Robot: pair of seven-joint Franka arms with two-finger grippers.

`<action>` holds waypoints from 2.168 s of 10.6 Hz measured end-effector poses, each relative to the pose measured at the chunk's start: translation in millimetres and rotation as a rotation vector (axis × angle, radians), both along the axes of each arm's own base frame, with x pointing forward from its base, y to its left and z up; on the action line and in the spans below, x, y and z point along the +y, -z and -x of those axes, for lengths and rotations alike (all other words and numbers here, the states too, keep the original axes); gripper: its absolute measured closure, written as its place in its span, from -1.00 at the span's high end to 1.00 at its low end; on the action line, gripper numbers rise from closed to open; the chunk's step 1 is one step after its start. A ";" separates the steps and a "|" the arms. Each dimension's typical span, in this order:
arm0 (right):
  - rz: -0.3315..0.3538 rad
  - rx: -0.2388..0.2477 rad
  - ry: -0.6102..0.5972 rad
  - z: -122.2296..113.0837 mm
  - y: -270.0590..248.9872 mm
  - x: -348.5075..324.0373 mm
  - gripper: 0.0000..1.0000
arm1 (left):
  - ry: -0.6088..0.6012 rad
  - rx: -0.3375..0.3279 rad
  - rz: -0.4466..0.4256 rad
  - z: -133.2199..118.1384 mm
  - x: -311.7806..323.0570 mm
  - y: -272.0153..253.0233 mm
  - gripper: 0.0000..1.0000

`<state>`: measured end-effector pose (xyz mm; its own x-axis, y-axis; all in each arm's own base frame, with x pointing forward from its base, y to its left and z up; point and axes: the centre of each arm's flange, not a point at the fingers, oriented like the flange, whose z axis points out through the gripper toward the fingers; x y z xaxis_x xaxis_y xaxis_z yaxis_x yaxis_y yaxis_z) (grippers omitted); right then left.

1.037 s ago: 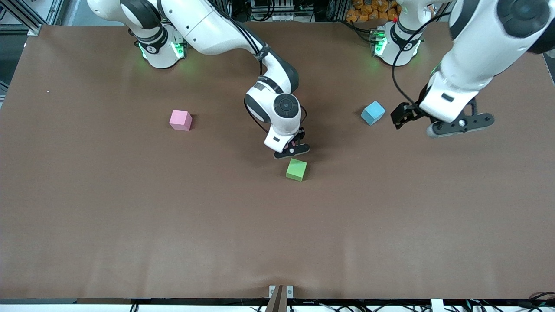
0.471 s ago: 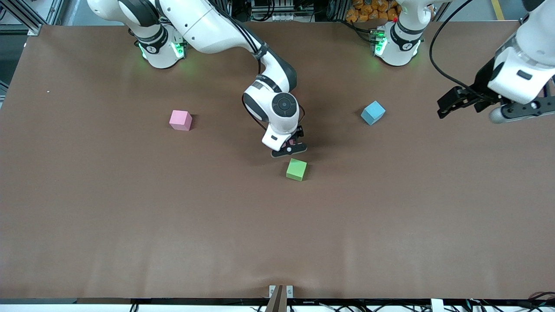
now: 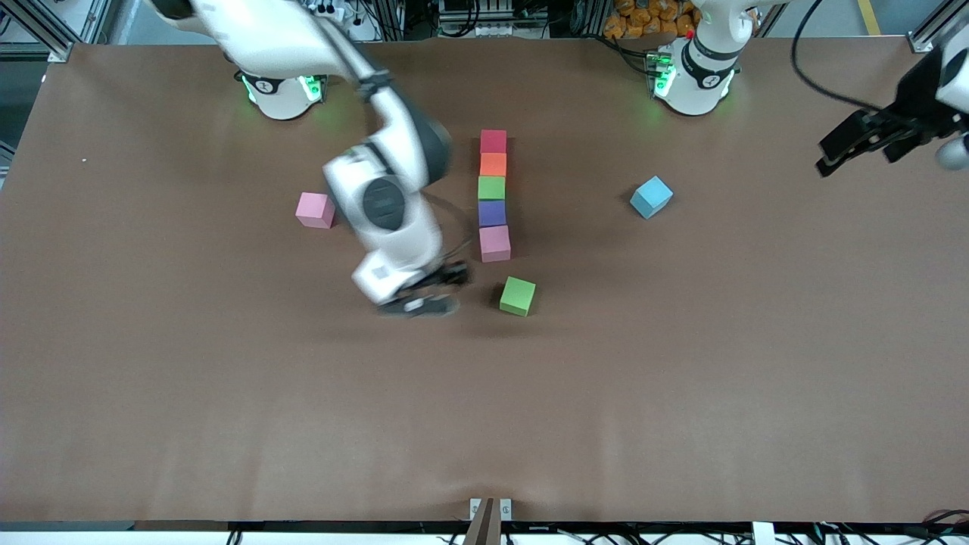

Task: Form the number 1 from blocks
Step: 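Set the pink cube against the purple cube with the right gripper, then open the right gripper and lift away from the pink cube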

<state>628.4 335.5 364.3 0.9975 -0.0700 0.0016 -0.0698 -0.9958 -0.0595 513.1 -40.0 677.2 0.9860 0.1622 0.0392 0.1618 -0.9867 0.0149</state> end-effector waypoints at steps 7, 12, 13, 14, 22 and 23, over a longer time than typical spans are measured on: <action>0.005 0.096 -0.037 -45.9 -36.7 -366.9 1.00 | 0.141 0.062 -0.001 -7.5 2.3 22.0 1.00; 0.024 0.013 -0.081 43.2 -136.0 -336.0 1.00 | 0.140 0.091 -0.040 -23.5 4.6 43.7 1.00; 0.028 -0.015 -0.081 54.6 -166.8 -336.0 1.00 | 0.141 0.091 -0.040 -23.8 4.5 43.8 1.00; 0.029 -0.049 -0.085 61.1 -201.3 -334.4 1.00 | 0.141 0.089 -0.040 -23.8 4.2 43.1 1.00; 0.027 -0.020 -0.100 91.6 -317.0 -331.3 1.00 | 0.139 0.076 -0.040 -23.8 4.2 37.1 1.00; 0.027 -0.015 -0.099 91.0 -315.6 -332.0 1.00 | 0.139 0.076 -0.040 -23.8 4.2 37.0 1.00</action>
